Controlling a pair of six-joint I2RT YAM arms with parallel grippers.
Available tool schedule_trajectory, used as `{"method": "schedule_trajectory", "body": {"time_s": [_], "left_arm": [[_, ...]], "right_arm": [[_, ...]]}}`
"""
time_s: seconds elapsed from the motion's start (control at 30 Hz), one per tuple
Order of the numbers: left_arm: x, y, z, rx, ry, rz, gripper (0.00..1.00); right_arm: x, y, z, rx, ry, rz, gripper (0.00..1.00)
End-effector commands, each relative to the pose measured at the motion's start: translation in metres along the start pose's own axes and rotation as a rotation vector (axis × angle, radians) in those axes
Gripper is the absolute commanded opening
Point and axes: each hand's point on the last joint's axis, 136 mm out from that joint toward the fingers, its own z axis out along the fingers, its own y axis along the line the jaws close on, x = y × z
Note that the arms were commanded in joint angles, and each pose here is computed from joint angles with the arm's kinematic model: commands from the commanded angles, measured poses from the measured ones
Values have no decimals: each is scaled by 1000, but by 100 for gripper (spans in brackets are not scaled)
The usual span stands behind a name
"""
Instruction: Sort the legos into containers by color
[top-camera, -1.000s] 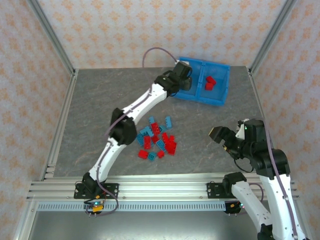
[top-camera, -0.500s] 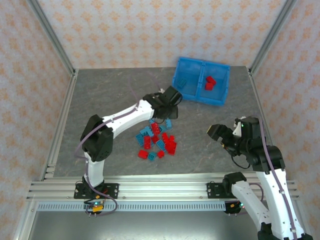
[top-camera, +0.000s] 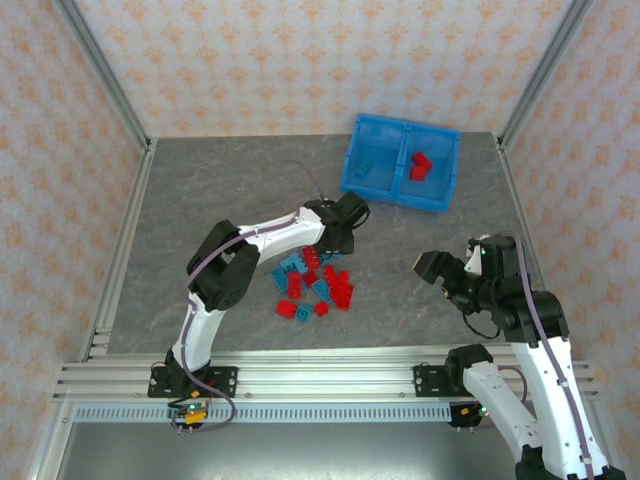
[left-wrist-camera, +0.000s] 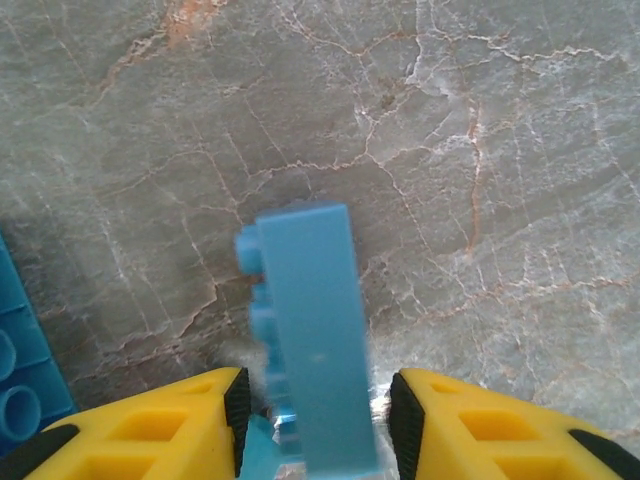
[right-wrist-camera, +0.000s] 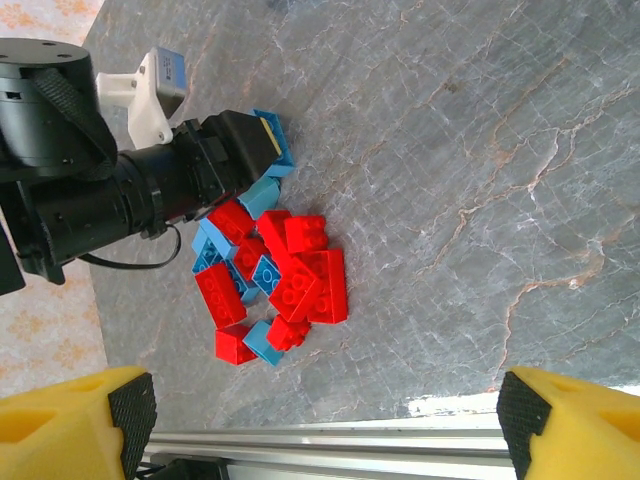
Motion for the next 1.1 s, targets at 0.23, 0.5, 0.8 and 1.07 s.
{"method": "schedule_trajectory", "body": {"time_s": [0.23, 0.5, 0.8, 1.07], "left_arm": [[0, 11, 20, -77, -1, 6, 23], [-49, -19, -58, 42, -158, 24, 15], [-145, -61, -111, 41, -435, 138, 10], [-219, -85, -85, -15, -667, 201, 9]], "right_arm": [[1, -5, 1, 25, 1, -17, 90], [0, 10, -4, -38, 5, -38, 90], [-5, 31, -11, -145, -24, -40, 90], [3, 22, -25, -120, -49, -40, 90]]}}
